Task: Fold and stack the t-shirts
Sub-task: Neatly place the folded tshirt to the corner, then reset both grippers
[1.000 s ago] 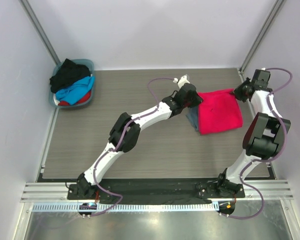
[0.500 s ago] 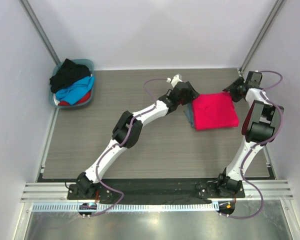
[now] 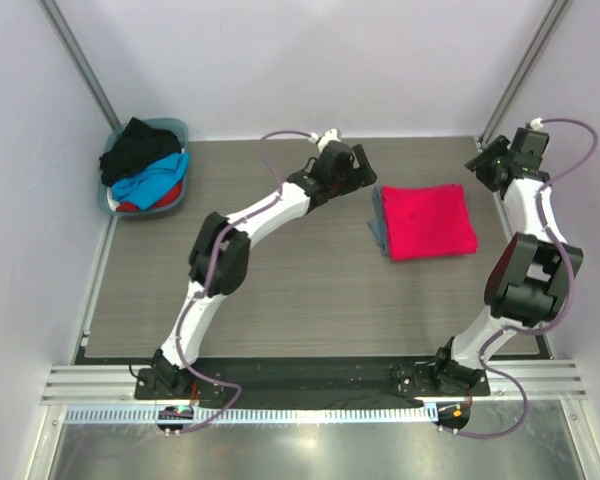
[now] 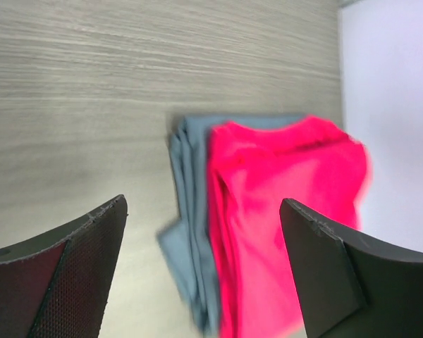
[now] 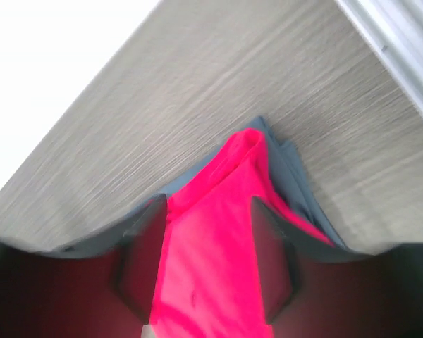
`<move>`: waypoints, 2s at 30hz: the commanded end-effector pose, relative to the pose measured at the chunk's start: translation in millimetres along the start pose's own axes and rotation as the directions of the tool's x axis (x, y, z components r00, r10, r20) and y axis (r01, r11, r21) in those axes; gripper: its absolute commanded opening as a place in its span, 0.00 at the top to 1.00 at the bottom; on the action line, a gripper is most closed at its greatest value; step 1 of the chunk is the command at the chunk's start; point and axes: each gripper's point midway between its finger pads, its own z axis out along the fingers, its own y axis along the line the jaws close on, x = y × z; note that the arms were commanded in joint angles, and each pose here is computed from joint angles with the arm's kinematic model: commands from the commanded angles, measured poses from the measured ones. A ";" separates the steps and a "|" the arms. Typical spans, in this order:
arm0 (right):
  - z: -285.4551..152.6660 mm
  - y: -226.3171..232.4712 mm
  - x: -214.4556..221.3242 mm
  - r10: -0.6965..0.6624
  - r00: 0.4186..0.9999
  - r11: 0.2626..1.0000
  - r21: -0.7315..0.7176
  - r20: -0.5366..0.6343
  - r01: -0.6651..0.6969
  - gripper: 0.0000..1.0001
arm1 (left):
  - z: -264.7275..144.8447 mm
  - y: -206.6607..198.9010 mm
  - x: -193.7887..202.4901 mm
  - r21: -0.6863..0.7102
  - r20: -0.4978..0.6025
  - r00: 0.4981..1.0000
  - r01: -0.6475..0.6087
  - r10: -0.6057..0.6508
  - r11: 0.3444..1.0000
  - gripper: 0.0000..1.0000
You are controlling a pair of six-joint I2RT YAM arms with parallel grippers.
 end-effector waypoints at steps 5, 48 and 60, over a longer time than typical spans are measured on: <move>-43.4 19.6 11.4 -0.001 1.000 0.993 -0.114 -0.012 0.000 0.75 | -118.6 -31.1 -30.6 0.084 -0.014 0.994 -0.104 0.106 0.991 0.12; -194.2 34.2 204.1 -0.387 0.911 0.884 -0.222 0.146 0.411 0.27 | -361.7 191.4 2.9 -0.226 0.104 0.969 -0.198 0.226 0.954 0.00; -203.7 28.3 230.4 -0.324 0.933 0.888 -0.290 0.157 0.357 0.00 | -409.0 222.7 18.6 -0.020 0.496 0.862 -0.108 0.104 0.994 0.00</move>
